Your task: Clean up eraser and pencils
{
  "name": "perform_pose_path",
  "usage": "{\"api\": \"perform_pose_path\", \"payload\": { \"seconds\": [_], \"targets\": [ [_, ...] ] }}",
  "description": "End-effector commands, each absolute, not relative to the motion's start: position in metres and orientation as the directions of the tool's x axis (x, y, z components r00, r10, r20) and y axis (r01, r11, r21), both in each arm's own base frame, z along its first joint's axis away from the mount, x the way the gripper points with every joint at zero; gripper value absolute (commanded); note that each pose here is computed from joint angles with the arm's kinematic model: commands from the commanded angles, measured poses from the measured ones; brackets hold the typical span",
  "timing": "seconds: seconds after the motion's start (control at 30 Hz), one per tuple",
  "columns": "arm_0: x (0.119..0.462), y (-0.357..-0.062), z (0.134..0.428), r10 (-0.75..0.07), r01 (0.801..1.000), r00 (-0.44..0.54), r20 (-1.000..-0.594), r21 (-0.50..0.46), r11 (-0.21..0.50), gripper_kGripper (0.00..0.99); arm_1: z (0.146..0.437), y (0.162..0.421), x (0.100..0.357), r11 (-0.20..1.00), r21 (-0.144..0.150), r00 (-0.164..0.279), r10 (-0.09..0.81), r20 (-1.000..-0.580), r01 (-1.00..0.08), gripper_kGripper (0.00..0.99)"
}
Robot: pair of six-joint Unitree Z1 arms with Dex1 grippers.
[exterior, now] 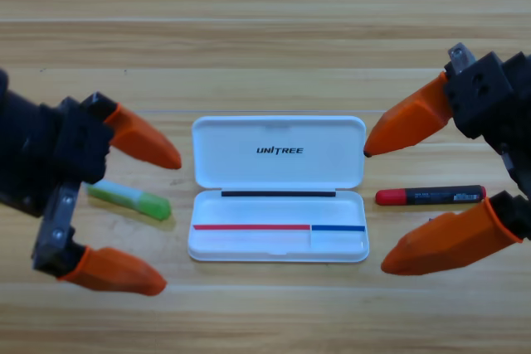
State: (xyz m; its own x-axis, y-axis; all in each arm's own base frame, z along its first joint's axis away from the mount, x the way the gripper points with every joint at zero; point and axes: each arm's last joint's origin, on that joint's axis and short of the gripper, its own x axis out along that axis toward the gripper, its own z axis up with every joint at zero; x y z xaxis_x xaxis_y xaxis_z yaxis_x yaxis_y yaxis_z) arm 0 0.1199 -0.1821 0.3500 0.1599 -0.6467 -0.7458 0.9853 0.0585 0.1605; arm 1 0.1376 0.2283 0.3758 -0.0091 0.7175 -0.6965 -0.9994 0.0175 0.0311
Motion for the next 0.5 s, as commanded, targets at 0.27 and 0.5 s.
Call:
{"api": "perform_pose_path", "payload": {
  "seconds": [0.27, 0.5],
  "targets": [
    [0.1258, -0.1960, 0.3443, -0.573, 0.990, 0.131, -0.809, 0.136, 0.034, 0.989, 0.3571, 0.2400, 0.1376, 0.012, 0.070, -0.044, 0.669, -0.742, -0.997, 0.980],
    [0.1254, -0.1952, 0.3444, -0.565, 0.990, 0.129, -0.815, 0.134, 0.034, 0.988, 0.3567, 0.2354, 0.1433, 0.133, 0.077, 0.027, 0.645, -0.763, -0.988, 0.983]
  ]
}}
